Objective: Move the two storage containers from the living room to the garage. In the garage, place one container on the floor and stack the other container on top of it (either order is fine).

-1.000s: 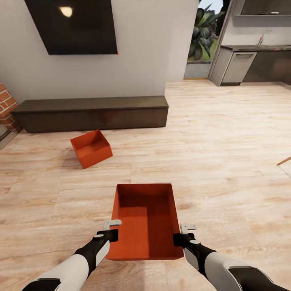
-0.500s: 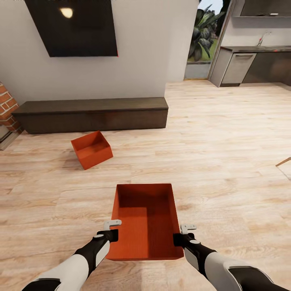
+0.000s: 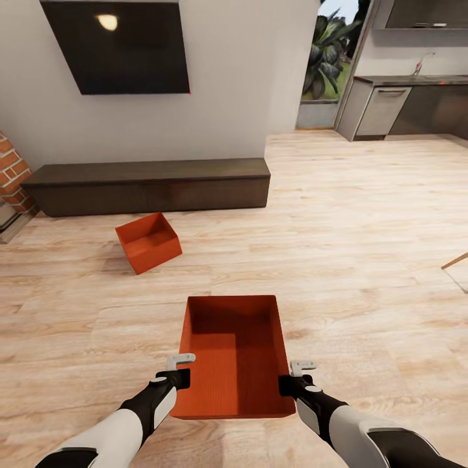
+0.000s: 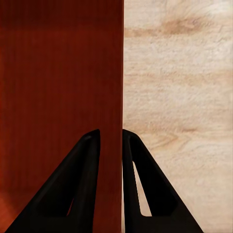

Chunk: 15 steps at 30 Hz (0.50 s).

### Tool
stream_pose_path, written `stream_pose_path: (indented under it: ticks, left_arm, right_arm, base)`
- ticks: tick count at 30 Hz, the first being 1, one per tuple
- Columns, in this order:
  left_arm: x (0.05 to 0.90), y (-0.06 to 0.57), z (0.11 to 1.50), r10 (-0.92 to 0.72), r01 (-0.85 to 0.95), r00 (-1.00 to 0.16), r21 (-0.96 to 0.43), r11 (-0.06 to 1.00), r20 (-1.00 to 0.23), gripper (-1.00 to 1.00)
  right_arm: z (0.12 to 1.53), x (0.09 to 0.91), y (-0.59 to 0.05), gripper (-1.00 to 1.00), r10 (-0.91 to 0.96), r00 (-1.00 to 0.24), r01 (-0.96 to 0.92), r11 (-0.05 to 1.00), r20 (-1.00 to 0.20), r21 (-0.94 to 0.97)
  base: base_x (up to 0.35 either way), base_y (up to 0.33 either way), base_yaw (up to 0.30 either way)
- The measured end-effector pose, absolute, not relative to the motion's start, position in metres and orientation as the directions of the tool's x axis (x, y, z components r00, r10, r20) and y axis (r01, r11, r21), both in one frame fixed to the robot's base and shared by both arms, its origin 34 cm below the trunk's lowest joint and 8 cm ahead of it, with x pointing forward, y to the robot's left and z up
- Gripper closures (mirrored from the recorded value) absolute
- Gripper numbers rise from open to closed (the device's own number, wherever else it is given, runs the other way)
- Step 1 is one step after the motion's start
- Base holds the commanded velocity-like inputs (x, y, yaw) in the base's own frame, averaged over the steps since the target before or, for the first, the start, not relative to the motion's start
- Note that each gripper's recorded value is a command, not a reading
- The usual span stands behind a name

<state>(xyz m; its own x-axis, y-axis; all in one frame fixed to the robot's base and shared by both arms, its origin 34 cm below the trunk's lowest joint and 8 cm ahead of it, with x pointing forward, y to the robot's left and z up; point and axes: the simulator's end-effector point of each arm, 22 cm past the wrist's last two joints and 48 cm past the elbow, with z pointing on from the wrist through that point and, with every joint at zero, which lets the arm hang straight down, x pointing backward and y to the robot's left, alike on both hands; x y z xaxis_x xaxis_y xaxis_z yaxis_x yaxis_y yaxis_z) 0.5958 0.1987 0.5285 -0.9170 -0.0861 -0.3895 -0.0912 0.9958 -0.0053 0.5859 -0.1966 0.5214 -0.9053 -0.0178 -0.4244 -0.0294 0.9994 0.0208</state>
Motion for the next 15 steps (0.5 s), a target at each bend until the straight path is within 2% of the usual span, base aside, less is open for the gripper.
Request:
stream_pose_path:
  ticks: [15]
  left_arm:
    - [0.592,0.200,0.548,-0.090,-0.095,-0.919,-0.007,0.995,-0.385,1.00]
  right_arm:
    - [0.542,0.584,-0.195,1.00,-0.022,-0.908,-0.033,0.999,-0.419,0.019]
  base:
    - [0.000,0.000,0.000]
